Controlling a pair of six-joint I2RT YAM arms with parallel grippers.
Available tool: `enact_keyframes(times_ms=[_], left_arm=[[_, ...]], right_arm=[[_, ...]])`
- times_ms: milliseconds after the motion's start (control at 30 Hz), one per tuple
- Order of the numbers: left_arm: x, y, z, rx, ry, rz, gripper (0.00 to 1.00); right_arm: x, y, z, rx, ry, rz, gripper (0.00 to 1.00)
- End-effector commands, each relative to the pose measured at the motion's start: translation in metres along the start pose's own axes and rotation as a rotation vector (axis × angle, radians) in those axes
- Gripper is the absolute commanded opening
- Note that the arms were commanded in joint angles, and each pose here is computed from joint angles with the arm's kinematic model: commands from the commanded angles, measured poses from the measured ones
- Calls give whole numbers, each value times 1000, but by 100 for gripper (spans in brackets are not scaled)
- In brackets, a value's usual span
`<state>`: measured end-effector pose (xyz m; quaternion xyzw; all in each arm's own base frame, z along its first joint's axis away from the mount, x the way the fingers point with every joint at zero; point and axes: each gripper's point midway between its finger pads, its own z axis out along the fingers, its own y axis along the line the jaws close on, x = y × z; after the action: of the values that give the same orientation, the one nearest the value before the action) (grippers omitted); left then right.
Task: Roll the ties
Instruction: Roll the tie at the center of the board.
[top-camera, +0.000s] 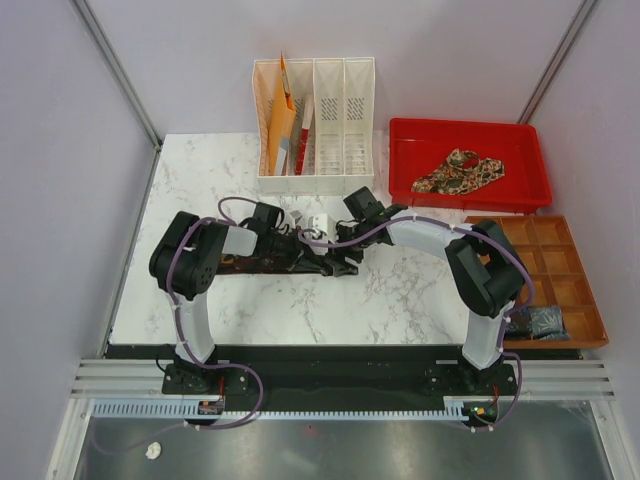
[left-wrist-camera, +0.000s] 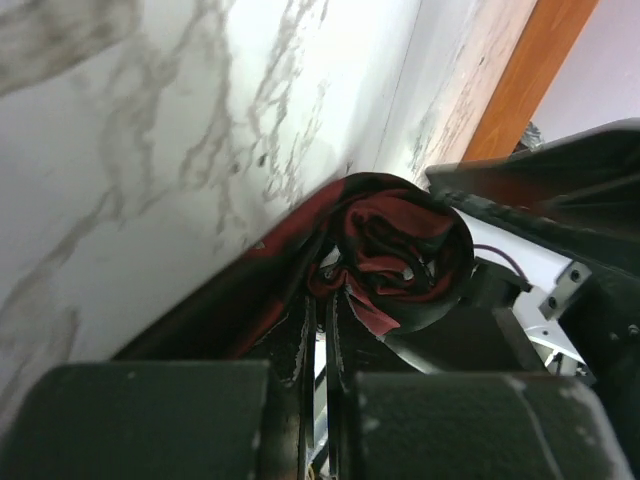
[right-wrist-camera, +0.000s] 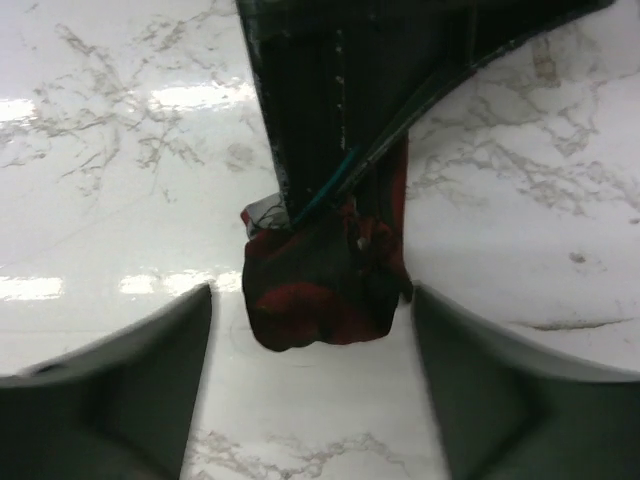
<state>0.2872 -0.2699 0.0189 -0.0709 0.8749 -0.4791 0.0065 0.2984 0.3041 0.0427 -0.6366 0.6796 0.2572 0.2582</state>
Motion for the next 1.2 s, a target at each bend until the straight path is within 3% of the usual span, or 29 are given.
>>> enact_keyframes(times_ms=[0,333,433,533,567,667,1167], left_arm=[[0,46,15,-194,-32,53,2],[2,48,10,-232,-29,68,2],[-2,39,10,-213,-35,95,2],[-6,27,7,-187,-50,122,2],[-9,22,5,-178,-61,138,2],[-14,9,2,-147,-90,177,2],[-46,-35,-1,-58,-201,346,2]], right_arm=[[-23,8,-8,-54,-49,-96,98],[-25,0,1,-84,-105,-197,96],[-17,-5,8,-88,-87,-206,83],[-12,-7,12,-94,-76,-209,65],[-11,-6,13,-100,-74,-211,53],[-5,-5,14,-109,-50,-209,43],[-2,2,7,-137,-48,-190,33]])
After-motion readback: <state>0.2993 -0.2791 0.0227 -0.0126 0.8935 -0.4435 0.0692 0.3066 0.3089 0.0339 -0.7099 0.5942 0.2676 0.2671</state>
